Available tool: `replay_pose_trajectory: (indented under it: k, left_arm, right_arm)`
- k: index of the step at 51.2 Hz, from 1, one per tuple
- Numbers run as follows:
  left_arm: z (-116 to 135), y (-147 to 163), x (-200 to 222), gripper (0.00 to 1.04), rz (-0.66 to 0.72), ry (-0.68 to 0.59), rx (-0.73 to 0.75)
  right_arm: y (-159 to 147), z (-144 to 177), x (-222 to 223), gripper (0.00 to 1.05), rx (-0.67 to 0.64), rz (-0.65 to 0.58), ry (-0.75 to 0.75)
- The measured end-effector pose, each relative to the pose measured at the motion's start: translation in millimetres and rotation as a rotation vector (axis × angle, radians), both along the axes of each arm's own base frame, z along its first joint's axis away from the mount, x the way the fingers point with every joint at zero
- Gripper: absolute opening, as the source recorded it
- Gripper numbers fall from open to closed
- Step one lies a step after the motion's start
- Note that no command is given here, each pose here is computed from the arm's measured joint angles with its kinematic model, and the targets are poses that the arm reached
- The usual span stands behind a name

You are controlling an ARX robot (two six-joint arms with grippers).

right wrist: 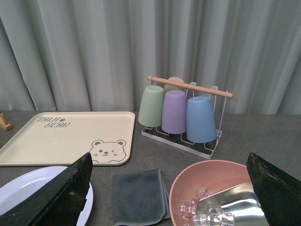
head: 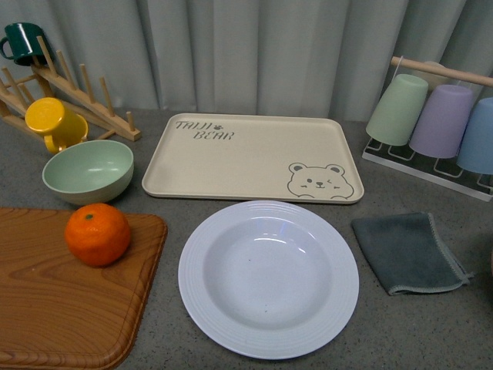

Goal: Place orange and plate with both arms

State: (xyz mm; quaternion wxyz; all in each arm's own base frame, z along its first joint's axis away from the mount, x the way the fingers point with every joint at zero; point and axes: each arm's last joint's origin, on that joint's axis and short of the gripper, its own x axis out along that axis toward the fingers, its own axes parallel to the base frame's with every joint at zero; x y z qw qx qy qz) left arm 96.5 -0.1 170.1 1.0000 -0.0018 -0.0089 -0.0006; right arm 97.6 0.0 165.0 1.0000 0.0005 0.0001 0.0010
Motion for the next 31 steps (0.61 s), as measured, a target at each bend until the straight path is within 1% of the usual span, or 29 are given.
replay_pose_trajectory:
  k: [31]
  left_arm:
    - [0.0,0.0,0.0,0.98,0.0,0.0,0.0]
  right_arm:
    - [0.0,0.0,0.0,0.96,0.0,0.0,0.0]
